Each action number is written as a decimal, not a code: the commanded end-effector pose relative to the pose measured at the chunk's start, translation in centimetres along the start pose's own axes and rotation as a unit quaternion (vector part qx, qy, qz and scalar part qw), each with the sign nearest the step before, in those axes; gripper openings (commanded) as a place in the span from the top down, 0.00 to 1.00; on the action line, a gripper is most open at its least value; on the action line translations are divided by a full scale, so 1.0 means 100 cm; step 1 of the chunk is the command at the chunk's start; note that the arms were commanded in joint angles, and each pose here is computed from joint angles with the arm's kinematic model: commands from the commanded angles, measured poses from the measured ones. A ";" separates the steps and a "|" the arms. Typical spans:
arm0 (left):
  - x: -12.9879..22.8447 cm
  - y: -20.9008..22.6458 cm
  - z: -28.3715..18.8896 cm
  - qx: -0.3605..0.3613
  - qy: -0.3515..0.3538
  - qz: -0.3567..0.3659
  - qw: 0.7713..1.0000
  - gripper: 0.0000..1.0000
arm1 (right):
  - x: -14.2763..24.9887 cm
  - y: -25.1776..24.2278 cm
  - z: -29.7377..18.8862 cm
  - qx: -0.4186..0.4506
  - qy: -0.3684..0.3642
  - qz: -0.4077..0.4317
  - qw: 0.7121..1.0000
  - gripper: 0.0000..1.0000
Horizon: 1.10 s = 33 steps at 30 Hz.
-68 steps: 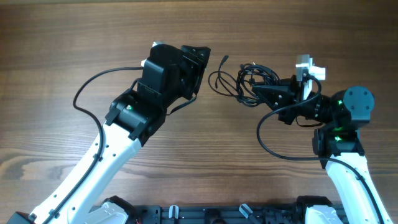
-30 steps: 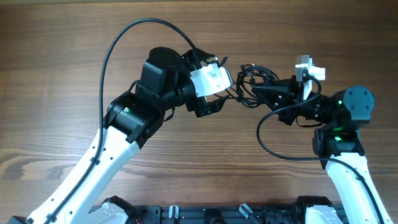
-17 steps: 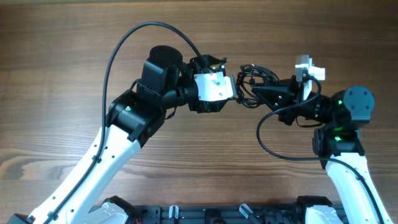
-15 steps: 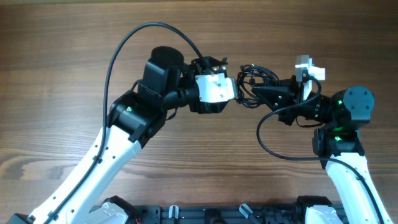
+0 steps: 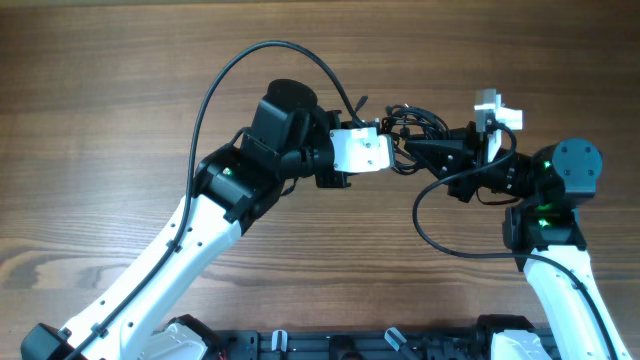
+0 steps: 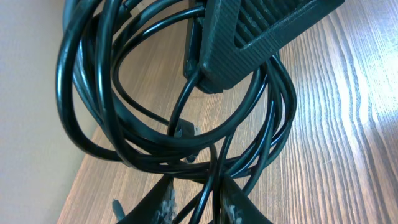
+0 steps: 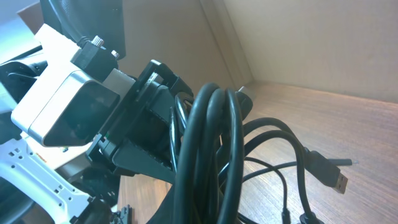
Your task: Untangle cables
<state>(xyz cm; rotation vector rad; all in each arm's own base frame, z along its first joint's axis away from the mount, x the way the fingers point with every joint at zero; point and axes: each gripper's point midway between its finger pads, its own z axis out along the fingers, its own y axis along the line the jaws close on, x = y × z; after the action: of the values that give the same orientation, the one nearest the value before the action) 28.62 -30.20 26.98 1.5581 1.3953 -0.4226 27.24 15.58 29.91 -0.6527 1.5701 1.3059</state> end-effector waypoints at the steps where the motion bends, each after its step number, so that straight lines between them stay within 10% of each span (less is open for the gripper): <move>1: -0.001 0.000 0.001 0.002 -0.003 0.002 1.000 0.77 | -0.004 0.007 -0.001 -0.010 0.001 -0.023 1.000 0.96; 5: 0.005 0.011 0.001 -0.027 0.014 0.005 1.000 0.78 | -0.004 0.007 -0.001 -0.010 0.001 -0.023 1.000 0.96; 9: 0.006 0.012 0.000 -0.030 0.018 0.005 0.999 0.53 | -0.004 0.007 -0.001 -0.010 0.001 -0.023 1.000 0.96; 13: 0.007 0.013 0.000 -0.034 0.022 0.005 0.999 0.55 | -0.004 0.007 -0.001 -0.010 0.001 -0.023 1.000 0.96; 16: 0.007 0.013 0.000 -0.034 0.022 0.005 0.999 0.75 | -0.004 0.007 -0.001 -0.010 0.001 -0.023 1.000 0.96; 33: -0.016 0.008 -0.028 -0.042 -0.005 0.015 0.999 0.57 | -0.003 0.007 -0.001 -0.009 0.002 -0.032 0.999 0.95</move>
<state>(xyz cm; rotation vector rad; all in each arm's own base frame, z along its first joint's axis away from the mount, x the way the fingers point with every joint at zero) 28.73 -28.94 29.09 1.5065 1.3845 -0.3322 27.24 15.58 29.88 -0.6679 1.5600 1.2905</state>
